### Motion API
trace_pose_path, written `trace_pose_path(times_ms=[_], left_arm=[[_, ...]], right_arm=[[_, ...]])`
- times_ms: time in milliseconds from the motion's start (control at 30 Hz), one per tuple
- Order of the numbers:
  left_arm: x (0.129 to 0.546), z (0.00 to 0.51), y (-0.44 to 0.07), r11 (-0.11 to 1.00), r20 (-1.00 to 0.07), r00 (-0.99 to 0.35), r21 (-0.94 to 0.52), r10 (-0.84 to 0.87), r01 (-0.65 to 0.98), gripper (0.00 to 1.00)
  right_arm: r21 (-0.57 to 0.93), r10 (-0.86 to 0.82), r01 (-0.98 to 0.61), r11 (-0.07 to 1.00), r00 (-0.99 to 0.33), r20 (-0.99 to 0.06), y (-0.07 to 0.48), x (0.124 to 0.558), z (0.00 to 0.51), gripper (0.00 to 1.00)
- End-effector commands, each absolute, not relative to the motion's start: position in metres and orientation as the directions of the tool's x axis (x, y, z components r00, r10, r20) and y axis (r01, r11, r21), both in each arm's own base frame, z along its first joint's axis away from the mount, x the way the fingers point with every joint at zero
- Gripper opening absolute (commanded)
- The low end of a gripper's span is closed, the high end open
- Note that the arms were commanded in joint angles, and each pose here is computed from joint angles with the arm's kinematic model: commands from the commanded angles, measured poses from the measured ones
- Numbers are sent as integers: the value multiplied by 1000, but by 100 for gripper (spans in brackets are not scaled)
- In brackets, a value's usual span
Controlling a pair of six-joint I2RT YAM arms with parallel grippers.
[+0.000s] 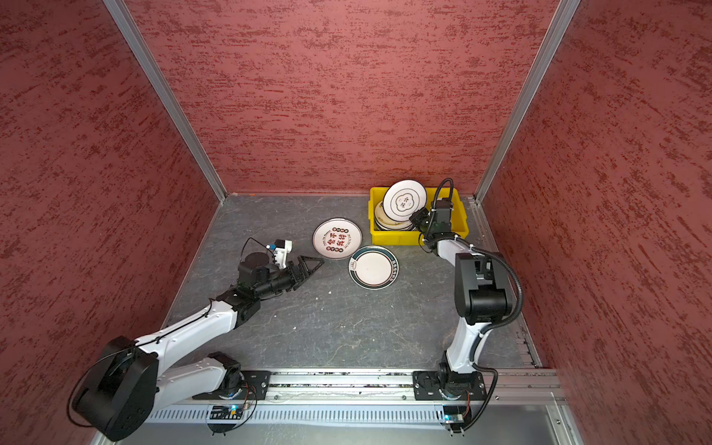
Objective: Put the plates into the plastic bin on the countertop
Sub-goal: 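Lift the flower-bordered plate and carry it into the yellow bin, then lower the plate onto the stack, open and withdraw the right gripper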
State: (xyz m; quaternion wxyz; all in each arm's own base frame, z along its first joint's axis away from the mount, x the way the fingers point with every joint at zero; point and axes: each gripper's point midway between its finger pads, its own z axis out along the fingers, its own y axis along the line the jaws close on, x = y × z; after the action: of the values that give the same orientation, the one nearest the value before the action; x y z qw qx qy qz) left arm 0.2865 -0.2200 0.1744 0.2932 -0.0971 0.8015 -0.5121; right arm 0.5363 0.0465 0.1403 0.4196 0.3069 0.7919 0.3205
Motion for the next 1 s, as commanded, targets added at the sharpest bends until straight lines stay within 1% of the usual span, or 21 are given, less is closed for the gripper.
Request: trace_pose_path(times_ms=[0, 333, 467, 533, 567, 600, 700, 767, 833, 933, 967], left_arm=[[287, 181, -216, 491, -409, -791, -856, -454, 161, 99], [280, 178, -206, 509, -411, -775, -850, -480, 135, 99], [280, 177, -207, 512, -410, -778, -848, -477, 134, 99], [282, 176, -207, 513, -407, -777, -849, -479, 128, 99], [282, 177, -208, 511, -407, -779, -850, -477, 132, 99], [283, 177, -209, 510, -409, -778, -850, -477, 134, 99], [283, 175, -210, 513, -406, -782, -849, -474, 130, 100], [283, 175, -211, 514, -405, -783, -848, -472, 128, 99], [282, 174, -211, 513, -404, -784, -849, -471, 129, 100], [283, 174, -212, 515, -406, -784, -847, -470, 131, 99], [283, 174, -213, 515, -407, -784, -847, -470, 131, 100]], right_arm=[[784, 749, 129, 607, -421, -511, 48, 554, 171, 0], [775, 742, 165, 610, -463, -485, 54, 560, 145, 0], [709, 697, 205, 675, -491, -522, 61, 558, 138, 0], [703, 693, 210, 679, -499, -520, 65, 557, 137, 0], [708, 697, 211, 674, -501, -514, 66, 557, 136, 3], [710, 696, 209, 673, -505, -511, 68, 556, 136, 8], [696, 681, 205, 688, -514, -521, 70, 555, 137, 26], [687, 672, 203, 698, -517, -530, 70, 554, 139, 47], [677, 667, 204, 707, -513, -541, 68, 552, 143, 64], [666, 659, 189, 721, -482, -577, 63, 547, 158, 77], [662, 655, 180, 727, -472, -591, 62, 545, 164, 80]])
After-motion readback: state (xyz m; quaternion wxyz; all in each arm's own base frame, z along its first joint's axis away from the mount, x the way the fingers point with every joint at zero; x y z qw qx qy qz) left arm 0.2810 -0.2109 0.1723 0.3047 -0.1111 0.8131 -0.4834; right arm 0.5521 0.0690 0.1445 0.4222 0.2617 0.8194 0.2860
